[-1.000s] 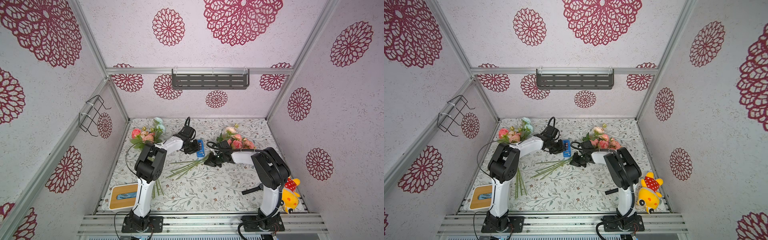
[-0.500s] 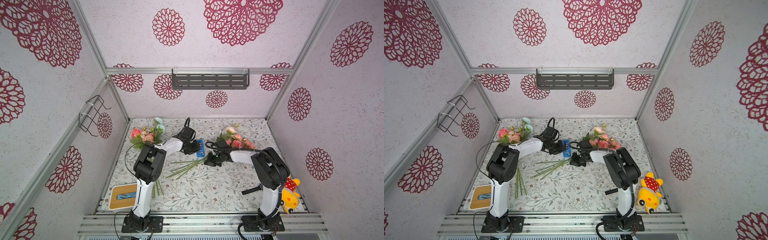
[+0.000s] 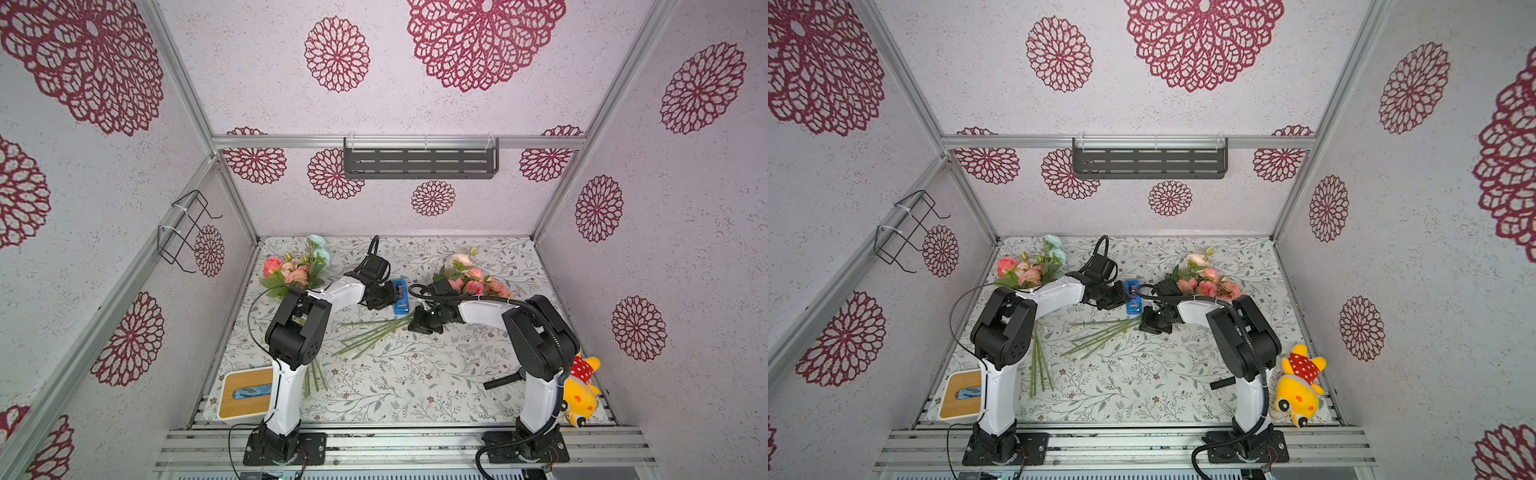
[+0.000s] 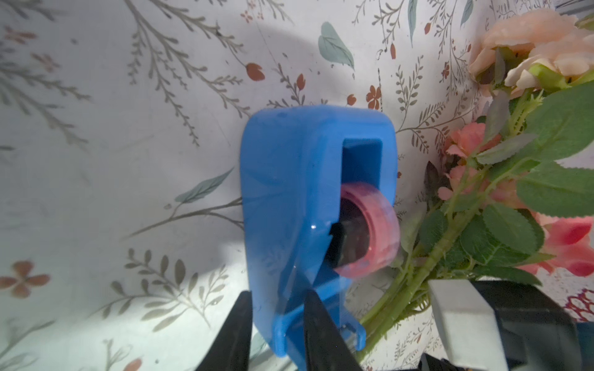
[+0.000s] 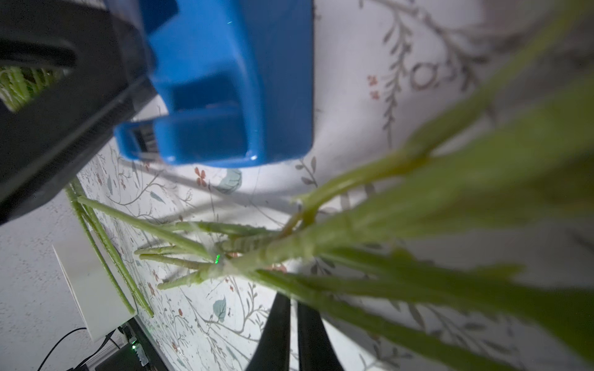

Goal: Wrap bouquets with tape
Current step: Stick the tape to the bouquet.

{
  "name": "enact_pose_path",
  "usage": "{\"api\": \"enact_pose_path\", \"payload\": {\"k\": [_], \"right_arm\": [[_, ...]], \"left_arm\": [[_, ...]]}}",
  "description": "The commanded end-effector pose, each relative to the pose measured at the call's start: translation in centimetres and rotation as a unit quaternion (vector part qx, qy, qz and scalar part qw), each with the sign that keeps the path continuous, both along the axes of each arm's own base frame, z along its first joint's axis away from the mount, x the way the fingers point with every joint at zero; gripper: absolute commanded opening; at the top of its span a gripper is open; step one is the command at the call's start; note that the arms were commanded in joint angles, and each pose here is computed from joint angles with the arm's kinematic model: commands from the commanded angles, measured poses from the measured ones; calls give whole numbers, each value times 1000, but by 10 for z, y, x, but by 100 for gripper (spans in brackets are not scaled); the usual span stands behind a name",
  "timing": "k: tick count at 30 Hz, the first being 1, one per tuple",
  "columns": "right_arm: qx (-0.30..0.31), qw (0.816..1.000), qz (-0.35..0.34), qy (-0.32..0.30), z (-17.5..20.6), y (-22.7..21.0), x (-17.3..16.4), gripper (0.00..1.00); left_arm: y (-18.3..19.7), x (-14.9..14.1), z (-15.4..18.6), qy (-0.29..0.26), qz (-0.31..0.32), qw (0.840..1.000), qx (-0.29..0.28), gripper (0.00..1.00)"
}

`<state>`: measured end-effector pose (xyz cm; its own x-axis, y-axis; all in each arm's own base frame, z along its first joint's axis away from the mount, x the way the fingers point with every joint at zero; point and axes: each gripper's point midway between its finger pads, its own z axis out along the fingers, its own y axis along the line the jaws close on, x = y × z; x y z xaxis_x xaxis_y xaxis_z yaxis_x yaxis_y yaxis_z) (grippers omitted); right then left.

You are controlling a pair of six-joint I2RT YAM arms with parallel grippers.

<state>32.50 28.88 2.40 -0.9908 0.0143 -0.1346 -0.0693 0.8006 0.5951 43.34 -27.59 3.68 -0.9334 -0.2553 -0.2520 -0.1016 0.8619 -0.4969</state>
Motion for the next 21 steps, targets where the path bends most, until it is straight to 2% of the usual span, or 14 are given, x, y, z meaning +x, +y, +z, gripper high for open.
{"api": "enact_pose_path", "payload": {"k": [1, 6, 10, 12, 14, 15, 17, 18, 21], "right_arm": [[-53, 998, 4, 34, -15, -19, -23, 15], [-51, 998, 12, 27, -7, -18, -25, 17], [-49, 998, 46, -21, 16, -18, -23, 29], [-48, 994, 64, -68, 36, -18, -17, 38], [-53, 987, 79, -128, 62, -20, -7, 51], [-60, 982, 80, -157, 74, -23, -1, 68], [-81, 968, 81, -222, 98, -30, 11, 93], [-92, 961, 80, -247, 108, -34, 16, 99], [-113, 928, 99, -341, 143, -39, 29, 99]], "left_arm": [[15, 5, 13, -17, 22, 1000, 11, 30], [20, 5, 20, -22, 27, 999, 6, 30], [22, 4, 36, -47, 18, 999, -10, 31], [20, 5, 60, -77, 9, 996, -39, 34], [15, 4, 74, -97, -17, 993, -62, 38], [12, 3, 80, -103, -35, 992, -70, 40], [10, -1, 89, -116, -66, 989, -67, 43], [12, -2, 93, -121, -76, 988, -60, 46], [12, -9, 100, -141, -121, 981, -54, 58]]}}
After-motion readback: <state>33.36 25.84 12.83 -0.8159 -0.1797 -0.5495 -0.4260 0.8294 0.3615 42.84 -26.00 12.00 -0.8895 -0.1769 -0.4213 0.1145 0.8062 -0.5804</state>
